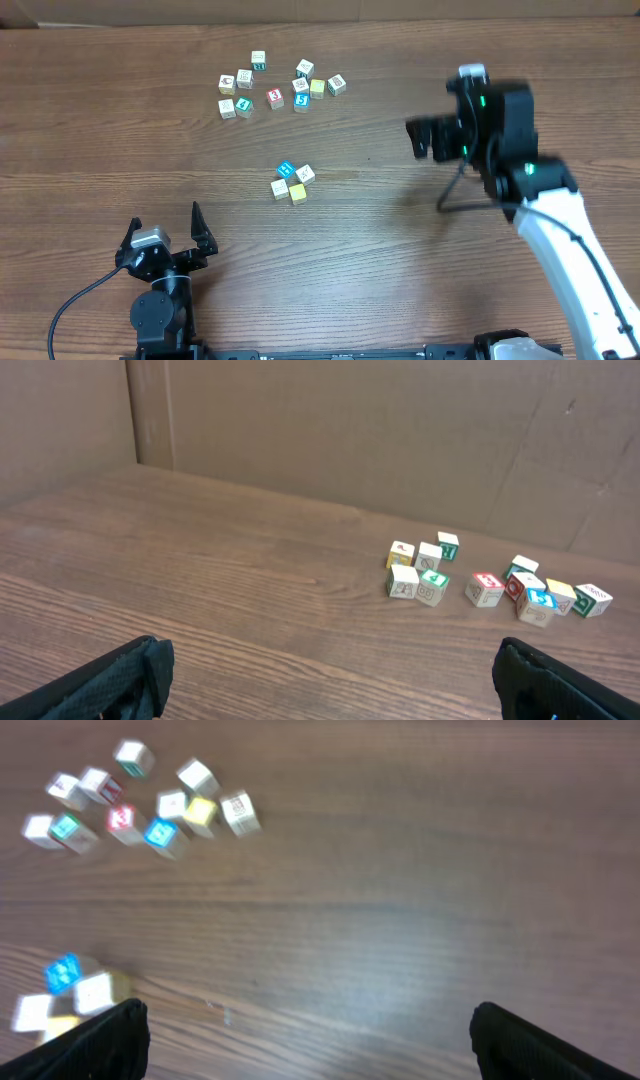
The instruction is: Form a circle
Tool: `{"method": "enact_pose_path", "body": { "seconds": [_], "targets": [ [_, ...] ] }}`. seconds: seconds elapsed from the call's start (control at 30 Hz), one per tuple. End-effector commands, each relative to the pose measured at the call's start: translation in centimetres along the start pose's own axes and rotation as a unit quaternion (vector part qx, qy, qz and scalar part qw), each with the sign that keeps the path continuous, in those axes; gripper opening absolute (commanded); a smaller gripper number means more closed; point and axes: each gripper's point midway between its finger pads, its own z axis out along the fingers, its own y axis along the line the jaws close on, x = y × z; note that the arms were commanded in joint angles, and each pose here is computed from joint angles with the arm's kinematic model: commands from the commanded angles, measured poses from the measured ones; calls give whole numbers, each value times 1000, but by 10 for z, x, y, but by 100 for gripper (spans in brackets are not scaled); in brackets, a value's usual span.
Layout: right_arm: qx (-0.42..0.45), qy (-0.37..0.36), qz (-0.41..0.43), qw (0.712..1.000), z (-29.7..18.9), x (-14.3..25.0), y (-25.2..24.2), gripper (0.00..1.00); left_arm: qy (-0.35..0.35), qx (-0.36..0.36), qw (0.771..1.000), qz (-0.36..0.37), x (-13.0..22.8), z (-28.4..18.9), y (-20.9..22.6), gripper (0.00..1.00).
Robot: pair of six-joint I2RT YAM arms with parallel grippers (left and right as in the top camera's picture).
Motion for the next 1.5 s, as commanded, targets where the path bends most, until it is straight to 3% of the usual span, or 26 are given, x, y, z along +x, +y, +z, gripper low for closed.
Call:
{"method": "enact_pose_path", "body": {
  "seconds": [0.0, 0.23, 0.47, 1.03, 1.47],
  "targets": [
    [-19, 9, 11, 1000, 6, 50, -5, 100, -2, 11, 1000, 9, 0, -1, -5, 100],
    [-62, -32, 13, 997, 32, 135, -4, 100, -2, 11, 1000, 9, 0, -1, -5, 100],
    [-52, -76, 3, 996, 28, 169, -7, 100, -2, 11, 1000, 9, 0, -1, -5, 100],
    [-45, -110, 7, 993, 7, 192, -10, 100, -2, 11, 1000, 9, 0, -1, -5, 100],
    [-43, -170, -9, 984, -20, 170, -5, 100, -2, 11, 1000, 9, 0, -1, -5, 100]
  ]
}}
